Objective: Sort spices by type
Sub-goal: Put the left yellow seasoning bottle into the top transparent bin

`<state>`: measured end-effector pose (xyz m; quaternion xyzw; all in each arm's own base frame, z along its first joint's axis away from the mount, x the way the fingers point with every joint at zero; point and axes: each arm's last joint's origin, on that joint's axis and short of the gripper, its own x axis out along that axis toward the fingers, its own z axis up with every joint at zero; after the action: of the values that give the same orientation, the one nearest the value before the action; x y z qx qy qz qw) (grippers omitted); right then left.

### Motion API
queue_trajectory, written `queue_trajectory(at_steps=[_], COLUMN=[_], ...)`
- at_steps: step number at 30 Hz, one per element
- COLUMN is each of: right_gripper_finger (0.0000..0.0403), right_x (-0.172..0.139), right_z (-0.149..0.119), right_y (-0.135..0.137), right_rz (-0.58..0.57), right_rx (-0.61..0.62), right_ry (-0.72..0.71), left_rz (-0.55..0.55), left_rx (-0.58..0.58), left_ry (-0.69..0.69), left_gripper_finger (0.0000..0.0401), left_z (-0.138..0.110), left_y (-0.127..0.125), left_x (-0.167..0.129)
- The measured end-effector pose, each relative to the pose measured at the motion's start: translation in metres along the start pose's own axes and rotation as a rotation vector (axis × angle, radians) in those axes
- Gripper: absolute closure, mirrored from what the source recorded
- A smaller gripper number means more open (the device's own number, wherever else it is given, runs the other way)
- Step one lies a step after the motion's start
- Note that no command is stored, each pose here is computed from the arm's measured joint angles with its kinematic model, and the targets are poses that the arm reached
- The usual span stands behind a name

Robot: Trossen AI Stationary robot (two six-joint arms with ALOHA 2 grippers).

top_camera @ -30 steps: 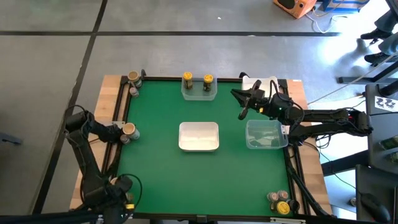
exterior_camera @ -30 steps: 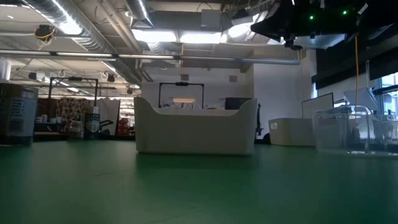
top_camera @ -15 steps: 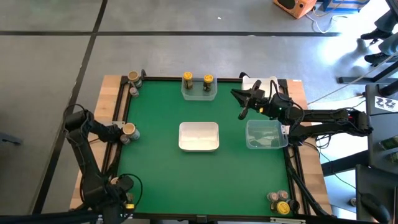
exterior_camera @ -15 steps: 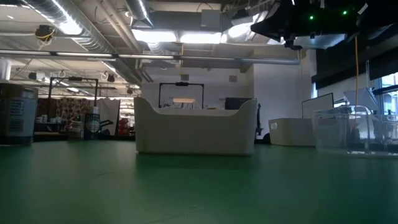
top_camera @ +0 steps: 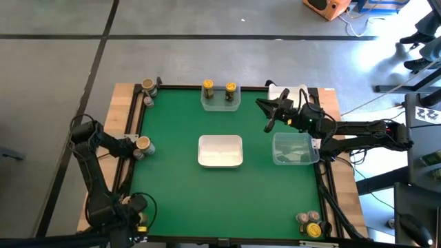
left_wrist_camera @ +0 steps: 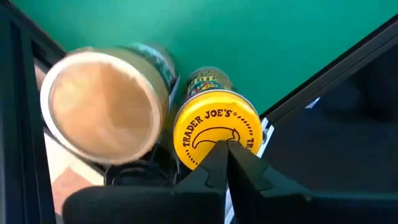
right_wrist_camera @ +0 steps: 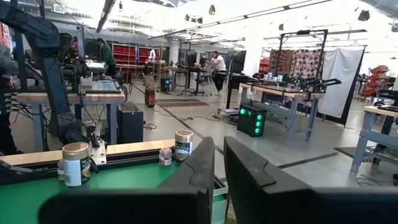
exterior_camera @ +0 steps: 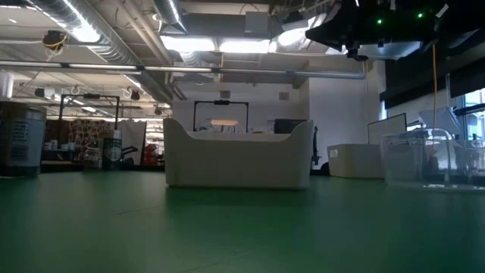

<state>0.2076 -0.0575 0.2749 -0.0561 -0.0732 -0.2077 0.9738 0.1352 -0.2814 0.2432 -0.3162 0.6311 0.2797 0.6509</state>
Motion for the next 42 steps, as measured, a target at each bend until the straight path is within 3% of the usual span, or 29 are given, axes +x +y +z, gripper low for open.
queue_trajectory(at_steps=[8,17,22,33,42], right_gripper_finger=[0.0364,0.0364,0.0364,0.0364,0.0364], right_x=[0.0,0.0,0.0,0.0,0.0], right_z=[-0.001,-0.001,-0.001,-0.001,-0.002], right_y=[0.0,0.0,0.0,0.0,0.0], right_rz=[0.001,0.0,0.001,0.001,0.001], right_rx=[-0.001,-0.001,-0.002,-0.002,0.007], right_ry=[0.006,0.007,0.012,0.014,0.018], left_rz=[-0.047,-0.049,0.008,0.011,0.005], left_rx=[0.003,0.003,0.004,-0.008,-0.042], left_ry=[-0.15,-0.033,0.071,0.095,0.052], left_gripper_finger=[0.0399,0.0399,0.04,0.0398,0.0397], left_z=[0.006,0.0,-0.003,0.0,0.006], left_y=[-0.002,-0.004,-0.001,-0.003,0.001], left_x=[0.002,0.001,0.002,0.001,-0.021])
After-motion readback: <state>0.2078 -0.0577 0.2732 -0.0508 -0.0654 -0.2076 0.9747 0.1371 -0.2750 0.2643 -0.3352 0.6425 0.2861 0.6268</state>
